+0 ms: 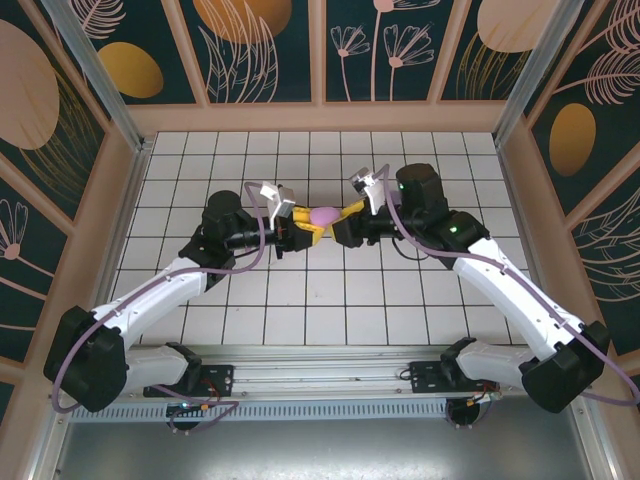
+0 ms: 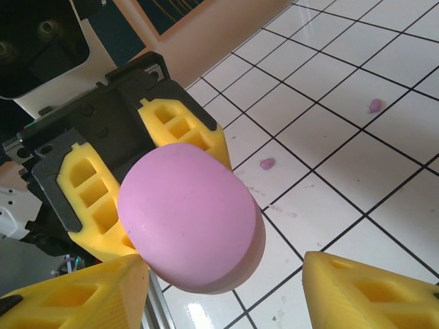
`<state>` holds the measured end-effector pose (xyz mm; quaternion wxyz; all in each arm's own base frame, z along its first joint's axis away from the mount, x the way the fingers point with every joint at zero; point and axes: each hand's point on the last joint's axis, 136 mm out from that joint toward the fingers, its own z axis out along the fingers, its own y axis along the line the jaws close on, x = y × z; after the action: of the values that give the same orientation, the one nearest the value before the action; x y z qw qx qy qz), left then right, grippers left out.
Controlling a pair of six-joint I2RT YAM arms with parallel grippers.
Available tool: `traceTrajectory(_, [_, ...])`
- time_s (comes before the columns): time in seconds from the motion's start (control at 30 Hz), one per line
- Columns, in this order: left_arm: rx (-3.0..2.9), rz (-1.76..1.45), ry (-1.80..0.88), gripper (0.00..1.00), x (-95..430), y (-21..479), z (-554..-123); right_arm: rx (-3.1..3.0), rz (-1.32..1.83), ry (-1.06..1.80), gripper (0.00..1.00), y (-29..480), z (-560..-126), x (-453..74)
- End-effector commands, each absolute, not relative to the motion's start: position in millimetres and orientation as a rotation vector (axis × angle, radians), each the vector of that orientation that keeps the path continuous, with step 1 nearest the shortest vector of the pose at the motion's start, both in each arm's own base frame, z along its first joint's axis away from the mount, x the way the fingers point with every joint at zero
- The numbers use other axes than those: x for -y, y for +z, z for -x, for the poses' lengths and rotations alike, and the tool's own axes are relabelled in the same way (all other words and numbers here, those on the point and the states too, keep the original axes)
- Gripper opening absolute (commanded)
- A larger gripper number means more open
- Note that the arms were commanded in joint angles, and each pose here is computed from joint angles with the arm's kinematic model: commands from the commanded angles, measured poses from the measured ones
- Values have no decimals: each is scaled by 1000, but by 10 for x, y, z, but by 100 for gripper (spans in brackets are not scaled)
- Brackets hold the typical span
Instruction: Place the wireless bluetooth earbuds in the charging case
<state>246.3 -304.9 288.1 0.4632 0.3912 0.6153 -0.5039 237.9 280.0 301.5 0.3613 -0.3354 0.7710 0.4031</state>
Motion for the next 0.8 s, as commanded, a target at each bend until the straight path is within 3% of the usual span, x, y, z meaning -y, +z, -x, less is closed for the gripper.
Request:
traceTrajectory(0.0, [-1455,-998,-1274,13,3090,3034,-2397,-1951,822,995,60,3083,-2512,-2821])
traceTrajectory(0.77, [-1484,-1010,-1248,9,3059,2940,-2375,-1937,638,919,60,3298,-2887,-2767])
